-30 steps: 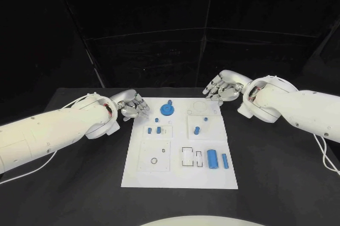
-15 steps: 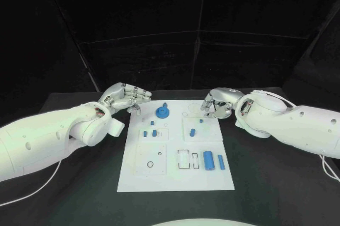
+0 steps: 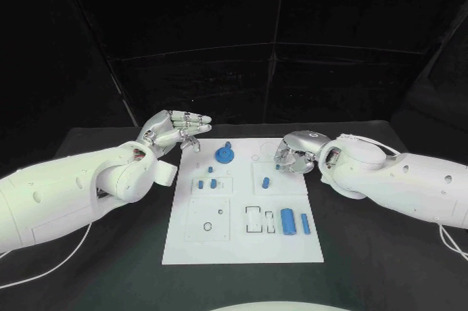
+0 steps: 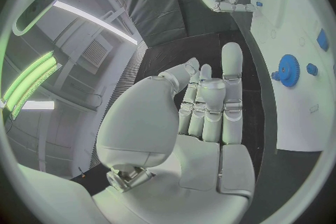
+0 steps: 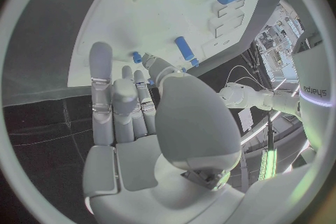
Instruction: Assemble the parts on the task board
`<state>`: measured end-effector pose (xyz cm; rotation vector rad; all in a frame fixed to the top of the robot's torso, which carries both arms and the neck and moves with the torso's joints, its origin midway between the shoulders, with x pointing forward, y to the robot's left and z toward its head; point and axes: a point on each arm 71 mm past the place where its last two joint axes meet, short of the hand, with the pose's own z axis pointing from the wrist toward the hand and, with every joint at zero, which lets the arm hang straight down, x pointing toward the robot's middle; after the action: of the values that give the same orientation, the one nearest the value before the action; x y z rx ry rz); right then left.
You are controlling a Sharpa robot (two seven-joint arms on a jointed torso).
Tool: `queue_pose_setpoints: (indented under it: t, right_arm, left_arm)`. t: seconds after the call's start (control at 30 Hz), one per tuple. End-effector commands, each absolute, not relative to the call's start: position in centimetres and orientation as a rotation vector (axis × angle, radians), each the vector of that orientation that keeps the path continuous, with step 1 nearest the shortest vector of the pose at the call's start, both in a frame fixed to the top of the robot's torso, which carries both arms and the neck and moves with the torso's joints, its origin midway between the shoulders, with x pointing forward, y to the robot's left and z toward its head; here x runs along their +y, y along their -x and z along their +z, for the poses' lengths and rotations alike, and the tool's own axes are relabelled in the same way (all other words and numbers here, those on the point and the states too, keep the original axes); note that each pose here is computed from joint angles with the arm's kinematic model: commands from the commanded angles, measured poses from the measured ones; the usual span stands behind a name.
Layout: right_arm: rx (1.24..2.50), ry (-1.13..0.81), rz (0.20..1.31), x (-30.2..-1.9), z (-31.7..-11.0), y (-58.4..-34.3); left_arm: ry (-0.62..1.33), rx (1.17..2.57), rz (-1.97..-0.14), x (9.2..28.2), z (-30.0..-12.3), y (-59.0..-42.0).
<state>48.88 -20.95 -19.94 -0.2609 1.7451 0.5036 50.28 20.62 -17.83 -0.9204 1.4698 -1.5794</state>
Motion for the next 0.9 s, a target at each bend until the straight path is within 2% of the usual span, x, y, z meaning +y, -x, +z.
queue_pose_setpoints:
  t: [0.03, 0.9]
  right_arm:
    - [1.747, 0.29, 0.493, -20.69, -20.05, -48.91]
    - [1.785, 0.331, 0.436, -19.85, -21.04, -49.13]
  left_arm:
    - [0.936, 1.431, -1.622, 20.48, -17.53, -50.28]
    - [0.947, 1.448, -1.614, 20.47, -17.67, -50.26]
